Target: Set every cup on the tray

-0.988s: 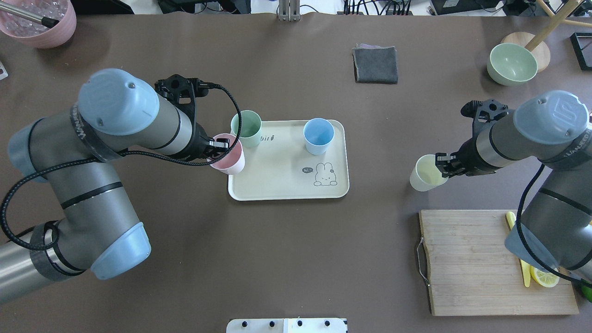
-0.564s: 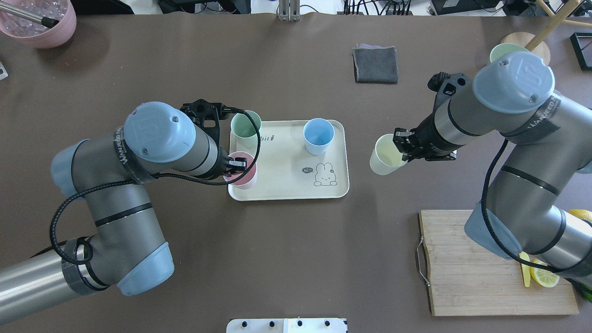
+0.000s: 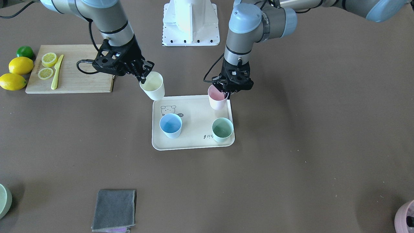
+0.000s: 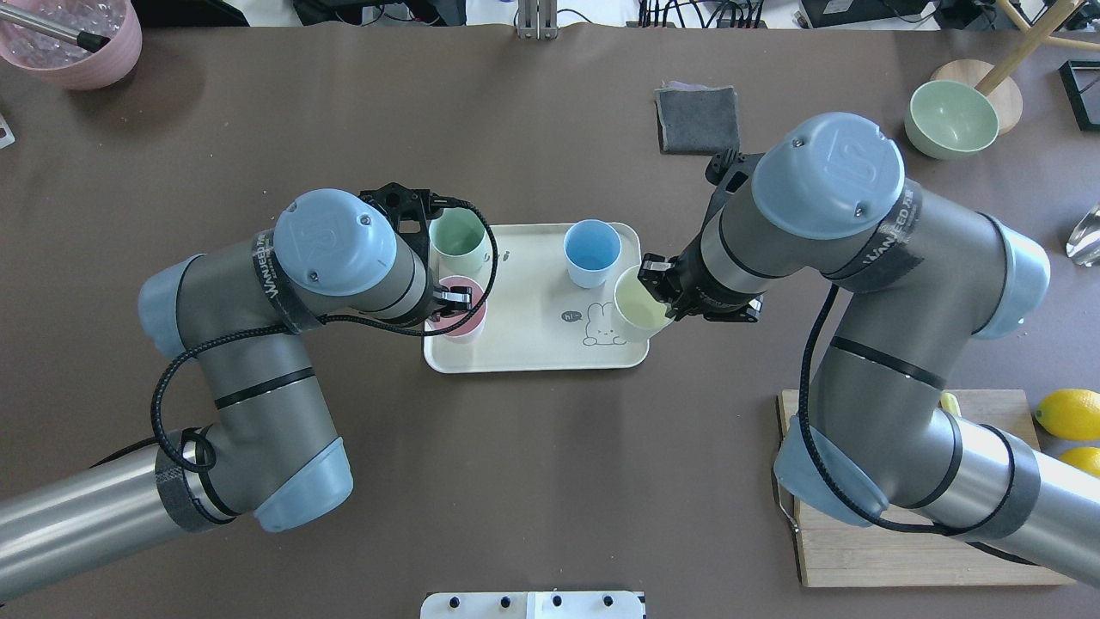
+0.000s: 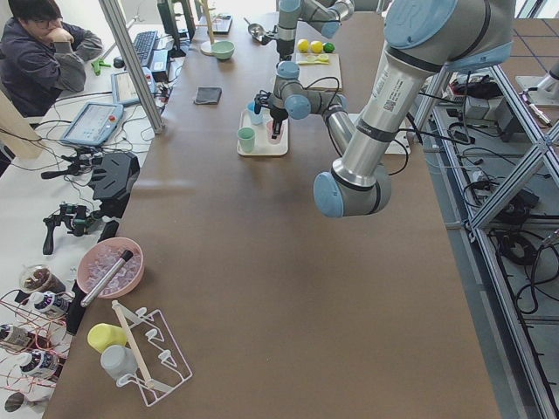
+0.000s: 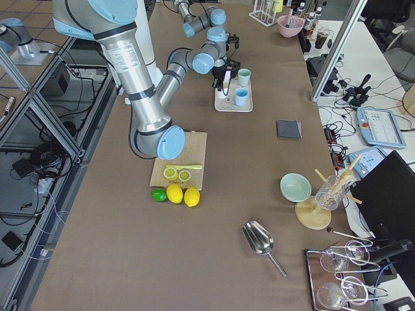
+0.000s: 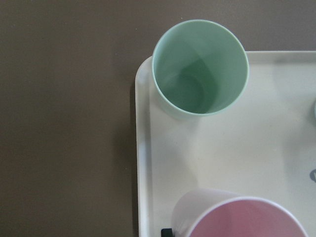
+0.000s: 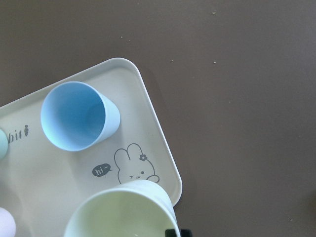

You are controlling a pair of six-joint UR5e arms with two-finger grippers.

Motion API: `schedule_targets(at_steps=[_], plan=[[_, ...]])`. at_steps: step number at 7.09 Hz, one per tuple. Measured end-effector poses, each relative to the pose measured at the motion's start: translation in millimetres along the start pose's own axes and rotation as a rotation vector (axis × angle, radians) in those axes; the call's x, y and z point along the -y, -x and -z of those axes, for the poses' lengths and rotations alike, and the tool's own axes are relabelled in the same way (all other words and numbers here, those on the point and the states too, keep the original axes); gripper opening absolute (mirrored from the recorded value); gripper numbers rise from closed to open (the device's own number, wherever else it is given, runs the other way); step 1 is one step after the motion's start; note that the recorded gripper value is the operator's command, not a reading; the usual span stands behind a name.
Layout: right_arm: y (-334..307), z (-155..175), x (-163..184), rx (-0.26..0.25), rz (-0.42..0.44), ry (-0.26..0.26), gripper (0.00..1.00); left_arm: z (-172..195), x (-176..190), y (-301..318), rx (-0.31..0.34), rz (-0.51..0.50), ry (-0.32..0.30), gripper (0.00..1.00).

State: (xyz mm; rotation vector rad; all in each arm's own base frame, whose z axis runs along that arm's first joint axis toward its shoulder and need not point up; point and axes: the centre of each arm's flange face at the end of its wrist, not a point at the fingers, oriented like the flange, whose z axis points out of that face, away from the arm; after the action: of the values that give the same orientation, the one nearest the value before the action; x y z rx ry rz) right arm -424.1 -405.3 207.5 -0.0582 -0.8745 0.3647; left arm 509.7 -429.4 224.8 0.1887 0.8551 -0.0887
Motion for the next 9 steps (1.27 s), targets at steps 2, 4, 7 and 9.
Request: schedule_targets(at_steps=[2, 4, 7, 9], plan=[[17.4, -15.3, -13.1, -0.021, -0.004, -0.002, 0.00, -16.0, 5.3, -0.2, -0.034, 0.025, -0.015, 0.98], [27.7, -28.0, -11.5, -0.039, -0.015, -0.010, 0.00, -15.8, 15.6, 2.7, -0.059, 0.037, -0.034, 0.98], [28.5, -55.1, 7.7, -0.066, -0.021, -0.046, 0.00, -0.4, 25.1, 6.9, -0.079, 0.041, -0.050, 0.98], [35.0, -66.5, 13.0, -0.055, -0.021, -0.054, 0.57, 5.8, 27.5, 9.1, -0.086, 0.042, -0.052, 0.98]])
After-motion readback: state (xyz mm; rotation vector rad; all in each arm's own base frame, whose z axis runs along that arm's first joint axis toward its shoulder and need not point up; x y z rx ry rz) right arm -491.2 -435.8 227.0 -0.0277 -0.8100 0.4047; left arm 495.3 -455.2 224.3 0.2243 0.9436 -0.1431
